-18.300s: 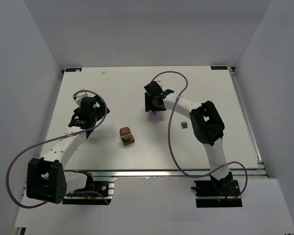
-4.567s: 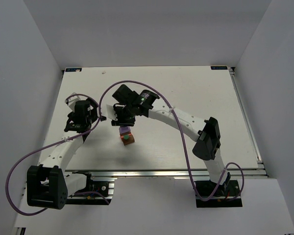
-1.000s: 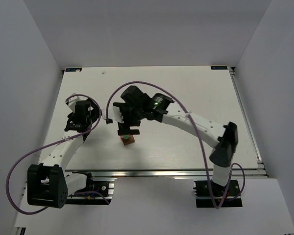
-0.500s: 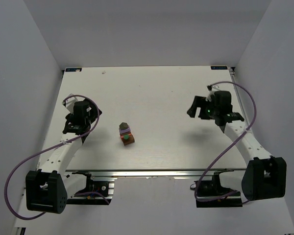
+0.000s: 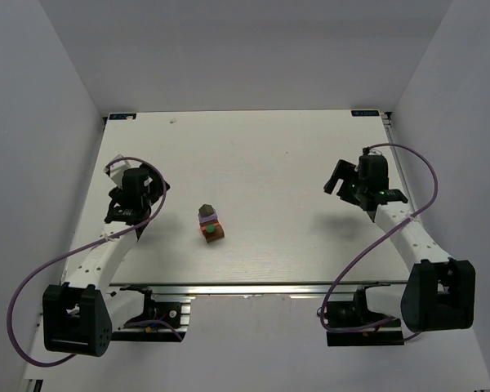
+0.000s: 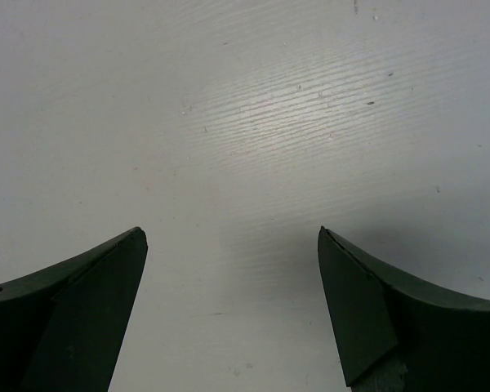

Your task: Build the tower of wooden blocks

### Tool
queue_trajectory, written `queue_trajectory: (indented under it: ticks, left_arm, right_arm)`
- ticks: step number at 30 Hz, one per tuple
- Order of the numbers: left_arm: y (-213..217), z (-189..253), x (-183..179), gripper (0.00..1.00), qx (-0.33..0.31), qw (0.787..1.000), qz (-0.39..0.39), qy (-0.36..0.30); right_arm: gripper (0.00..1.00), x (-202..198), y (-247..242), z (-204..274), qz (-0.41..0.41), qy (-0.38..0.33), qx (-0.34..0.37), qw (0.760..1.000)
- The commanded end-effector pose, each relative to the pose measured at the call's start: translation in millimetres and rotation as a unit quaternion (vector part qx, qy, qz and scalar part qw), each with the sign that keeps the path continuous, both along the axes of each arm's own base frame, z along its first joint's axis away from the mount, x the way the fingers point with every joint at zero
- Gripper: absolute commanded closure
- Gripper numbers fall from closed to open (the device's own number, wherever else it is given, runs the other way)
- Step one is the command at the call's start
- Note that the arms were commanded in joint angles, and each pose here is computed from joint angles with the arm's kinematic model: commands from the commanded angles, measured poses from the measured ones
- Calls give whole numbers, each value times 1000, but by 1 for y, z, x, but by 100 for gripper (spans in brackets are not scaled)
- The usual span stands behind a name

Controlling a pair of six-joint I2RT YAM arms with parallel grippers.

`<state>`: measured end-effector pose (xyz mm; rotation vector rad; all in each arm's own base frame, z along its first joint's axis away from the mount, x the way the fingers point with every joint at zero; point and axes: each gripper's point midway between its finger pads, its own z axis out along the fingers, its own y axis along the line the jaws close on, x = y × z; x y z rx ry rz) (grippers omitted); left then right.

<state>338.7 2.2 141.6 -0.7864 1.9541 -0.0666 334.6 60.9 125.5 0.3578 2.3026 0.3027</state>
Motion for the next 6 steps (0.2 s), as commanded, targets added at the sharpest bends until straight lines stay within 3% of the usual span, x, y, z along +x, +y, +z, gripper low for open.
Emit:
queue_trajectory:
  ticks: [1, 6]
  left_arm:
    - [5, 10, 1, 2, 7, 1000, 7, -17]
    - [6, 12, 0, 2, 9, 1000, 10, -20]
  right_arm:
    - [11, 8, 2, 13, -6, -40, 10, 999]
    - [10, 5, -6, 18, -23, -71, 1, 997]
